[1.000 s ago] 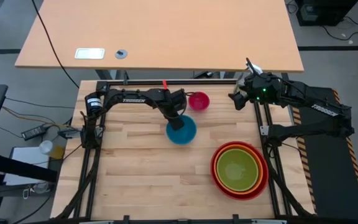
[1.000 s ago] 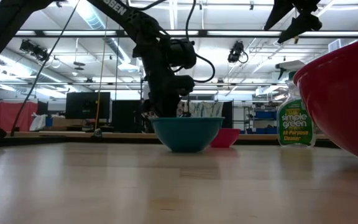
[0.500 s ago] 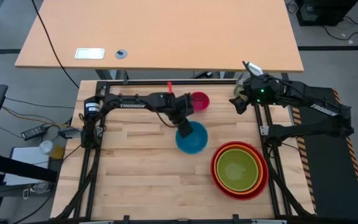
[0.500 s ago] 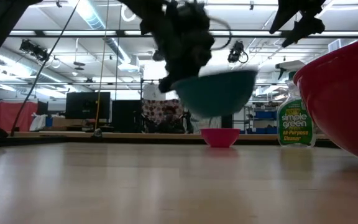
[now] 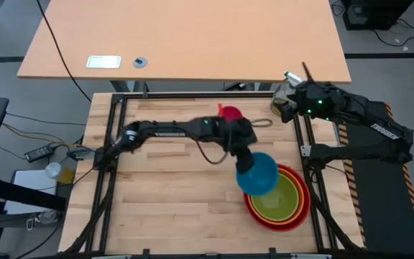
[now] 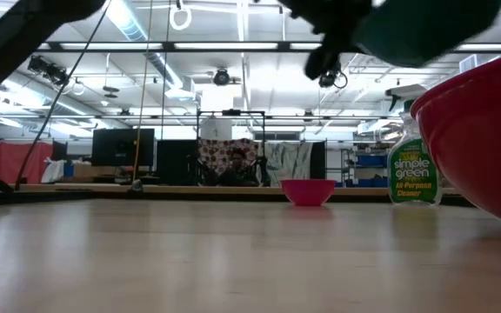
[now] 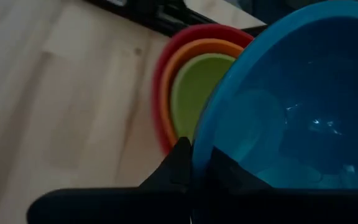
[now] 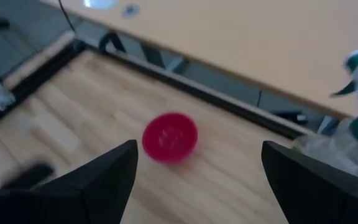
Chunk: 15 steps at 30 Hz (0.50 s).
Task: Nest bowls inside each other
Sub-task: Stack the blue bowl on top of the green bowl
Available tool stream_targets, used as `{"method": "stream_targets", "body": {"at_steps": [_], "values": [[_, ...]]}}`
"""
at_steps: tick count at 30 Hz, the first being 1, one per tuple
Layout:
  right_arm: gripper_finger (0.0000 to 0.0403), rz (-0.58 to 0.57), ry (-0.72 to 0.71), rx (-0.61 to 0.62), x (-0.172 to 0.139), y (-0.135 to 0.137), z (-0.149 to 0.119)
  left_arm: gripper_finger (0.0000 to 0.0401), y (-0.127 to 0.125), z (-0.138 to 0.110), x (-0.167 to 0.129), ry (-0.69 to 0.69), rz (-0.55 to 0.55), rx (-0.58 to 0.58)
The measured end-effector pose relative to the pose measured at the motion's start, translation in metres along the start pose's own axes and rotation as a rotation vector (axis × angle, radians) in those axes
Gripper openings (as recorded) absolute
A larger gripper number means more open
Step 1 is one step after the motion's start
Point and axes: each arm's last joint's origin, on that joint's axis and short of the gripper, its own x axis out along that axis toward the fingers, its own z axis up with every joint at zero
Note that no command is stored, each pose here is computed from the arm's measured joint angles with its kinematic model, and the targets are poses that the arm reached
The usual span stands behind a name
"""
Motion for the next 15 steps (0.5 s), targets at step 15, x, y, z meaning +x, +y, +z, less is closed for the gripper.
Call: {"method": "stream_targets", "body": {"at_steps": [15], "values": [[0.0347,0.058,-0.105,0.064,-0.007,0.002,0.008,0.0017,-0.033,-0.024,0.072,-0.089,-0.048,0.107]]}}
